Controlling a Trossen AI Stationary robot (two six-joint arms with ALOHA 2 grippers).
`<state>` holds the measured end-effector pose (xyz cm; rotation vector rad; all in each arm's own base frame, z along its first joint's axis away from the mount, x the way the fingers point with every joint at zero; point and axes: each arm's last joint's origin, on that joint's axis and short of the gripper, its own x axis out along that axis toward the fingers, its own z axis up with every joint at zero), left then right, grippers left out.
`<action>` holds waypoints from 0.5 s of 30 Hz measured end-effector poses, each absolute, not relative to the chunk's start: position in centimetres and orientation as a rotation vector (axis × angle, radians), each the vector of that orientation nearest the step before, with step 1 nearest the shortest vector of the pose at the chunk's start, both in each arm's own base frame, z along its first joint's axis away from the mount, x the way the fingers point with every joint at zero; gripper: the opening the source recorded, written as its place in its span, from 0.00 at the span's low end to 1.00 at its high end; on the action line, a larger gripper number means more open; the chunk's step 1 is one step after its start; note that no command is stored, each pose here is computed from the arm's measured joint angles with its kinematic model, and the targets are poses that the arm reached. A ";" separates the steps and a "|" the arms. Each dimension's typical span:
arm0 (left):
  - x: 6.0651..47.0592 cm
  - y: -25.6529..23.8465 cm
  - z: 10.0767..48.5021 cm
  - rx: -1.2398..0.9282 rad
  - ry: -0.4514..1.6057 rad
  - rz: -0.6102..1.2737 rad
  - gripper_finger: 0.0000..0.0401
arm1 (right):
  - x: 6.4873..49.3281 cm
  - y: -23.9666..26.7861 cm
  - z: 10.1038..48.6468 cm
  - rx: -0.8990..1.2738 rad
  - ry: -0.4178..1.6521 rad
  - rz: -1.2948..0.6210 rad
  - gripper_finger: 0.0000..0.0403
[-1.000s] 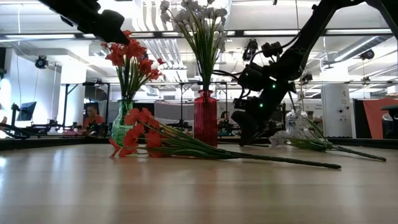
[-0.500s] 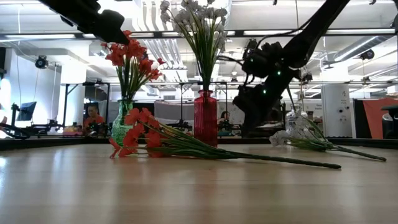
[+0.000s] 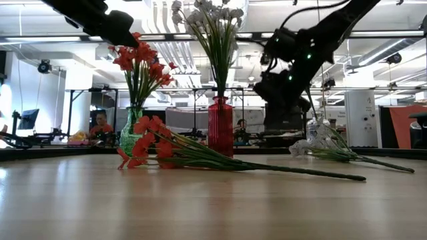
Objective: Sort flowers into vase by color
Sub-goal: Put the black flower into the transparent vase
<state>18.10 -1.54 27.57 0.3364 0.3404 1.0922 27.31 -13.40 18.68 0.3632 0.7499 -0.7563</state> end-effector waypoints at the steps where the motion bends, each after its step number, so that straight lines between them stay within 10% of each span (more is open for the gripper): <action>1: 18.1 -1.5 27.6 0.336 0.340 1.092 0.73 | 27.2 -13.2 19.1 0.370 0.738 -0.761 0.02; 15: 18.1 -1.5 27.6 0.332 0.337 1.093 0.73 | 23.5 -9.4 22.1 0.396 0.622 -0.774 0.02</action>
